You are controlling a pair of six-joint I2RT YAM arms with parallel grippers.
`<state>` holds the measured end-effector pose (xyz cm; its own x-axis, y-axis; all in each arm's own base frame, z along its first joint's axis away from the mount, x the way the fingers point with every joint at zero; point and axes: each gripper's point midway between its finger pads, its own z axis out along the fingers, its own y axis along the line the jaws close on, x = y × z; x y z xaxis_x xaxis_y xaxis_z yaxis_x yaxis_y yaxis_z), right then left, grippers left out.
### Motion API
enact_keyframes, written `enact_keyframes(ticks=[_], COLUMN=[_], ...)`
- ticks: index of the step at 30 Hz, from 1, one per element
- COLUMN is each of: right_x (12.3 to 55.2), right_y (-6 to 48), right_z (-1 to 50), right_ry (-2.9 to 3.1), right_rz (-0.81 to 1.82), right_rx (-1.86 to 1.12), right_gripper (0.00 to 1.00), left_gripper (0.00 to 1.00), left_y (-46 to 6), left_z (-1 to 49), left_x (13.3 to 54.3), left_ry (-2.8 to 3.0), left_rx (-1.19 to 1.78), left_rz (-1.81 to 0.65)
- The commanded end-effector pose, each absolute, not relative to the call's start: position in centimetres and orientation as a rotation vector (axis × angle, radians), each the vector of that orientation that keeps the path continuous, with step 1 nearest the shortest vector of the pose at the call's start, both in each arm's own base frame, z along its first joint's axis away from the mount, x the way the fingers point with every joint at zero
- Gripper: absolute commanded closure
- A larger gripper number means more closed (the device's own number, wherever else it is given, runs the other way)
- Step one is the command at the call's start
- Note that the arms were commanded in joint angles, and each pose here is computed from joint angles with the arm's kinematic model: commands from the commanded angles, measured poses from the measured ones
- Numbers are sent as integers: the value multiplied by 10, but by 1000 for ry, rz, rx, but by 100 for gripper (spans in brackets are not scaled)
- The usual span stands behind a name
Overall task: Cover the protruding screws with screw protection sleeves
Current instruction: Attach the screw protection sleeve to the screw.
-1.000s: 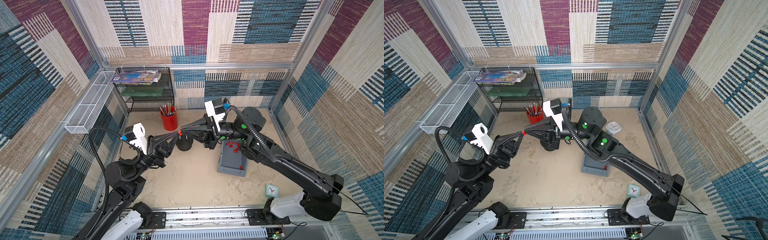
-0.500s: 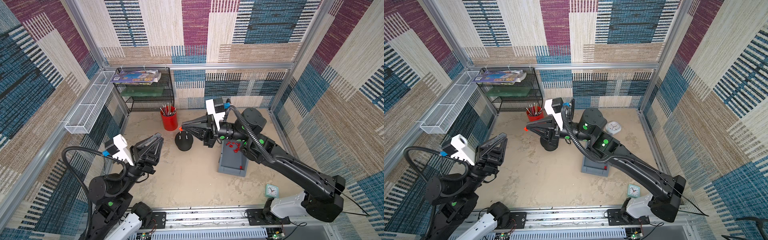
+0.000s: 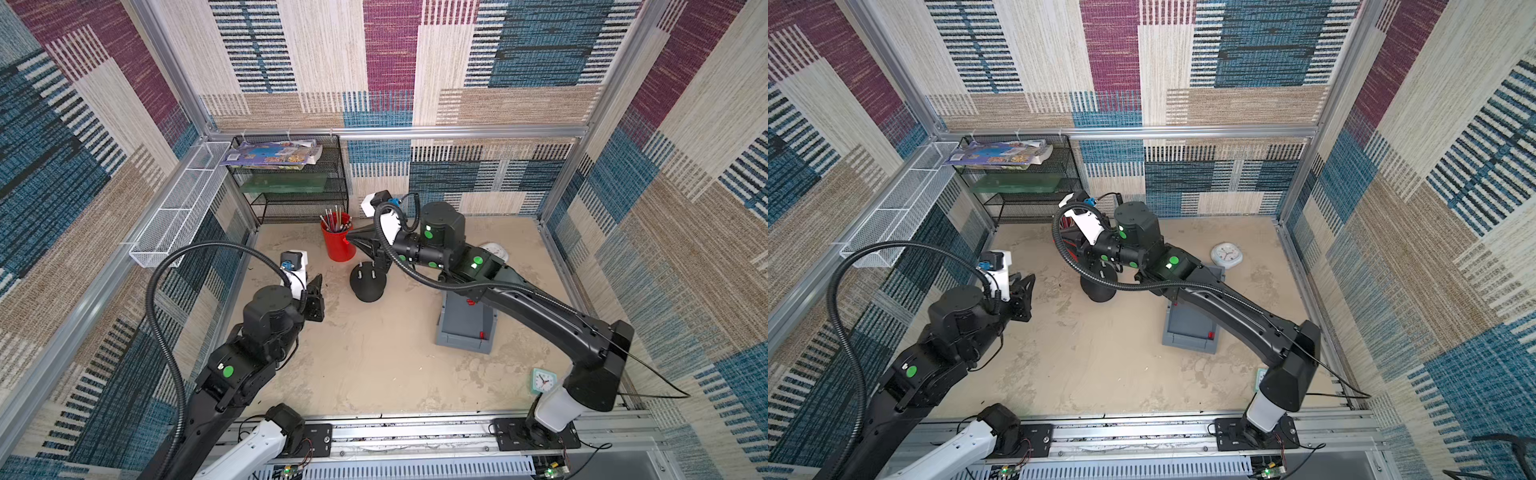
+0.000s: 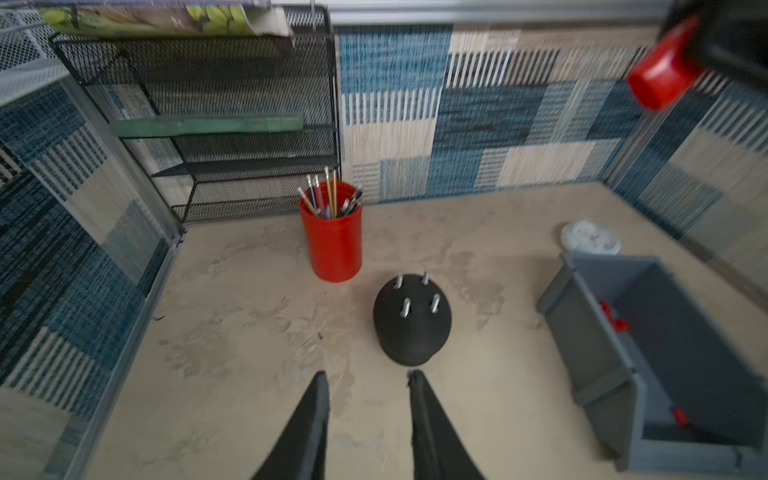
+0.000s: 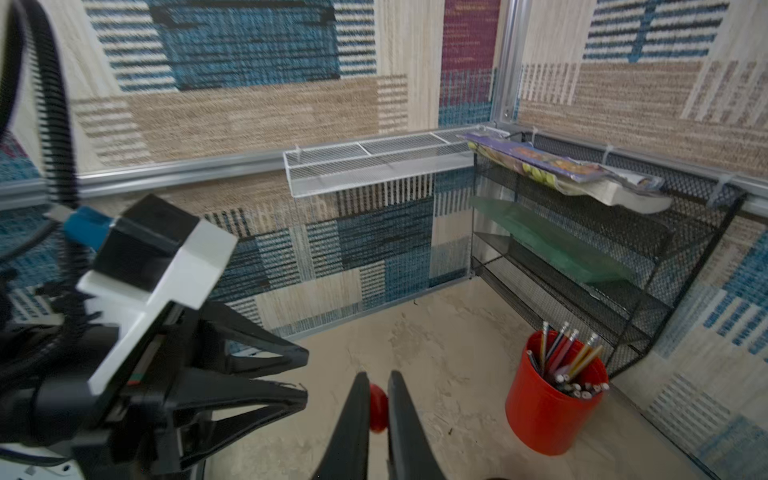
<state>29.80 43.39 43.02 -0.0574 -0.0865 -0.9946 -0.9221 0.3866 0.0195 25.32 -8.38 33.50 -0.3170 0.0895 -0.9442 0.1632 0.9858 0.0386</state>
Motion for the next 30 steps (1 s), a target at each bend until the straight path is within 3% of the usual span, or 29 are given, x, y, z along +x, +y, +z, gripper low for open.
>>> enact_keyframes(ticks=[1,10,19,30], right_x=[330,387,428,462], right_y=[436,445,430,410], right_z=[396,320,259,214], right_ry=[1584,1820,1982,2099], right_rz=[765,709,543,373], right_rx=[-956,-964,-909,-858], right_gripper=[89,90,91,91], left_gripper=[68,68,68,67], left_y=[-74,-89,-91,-90], left_z=[311,277,258,255], left_x=[251,250,248,249], left_ry=[1957,1974,1977,1983], left_rx=[281,448,429,415], left_rz=[73,63,18,9])
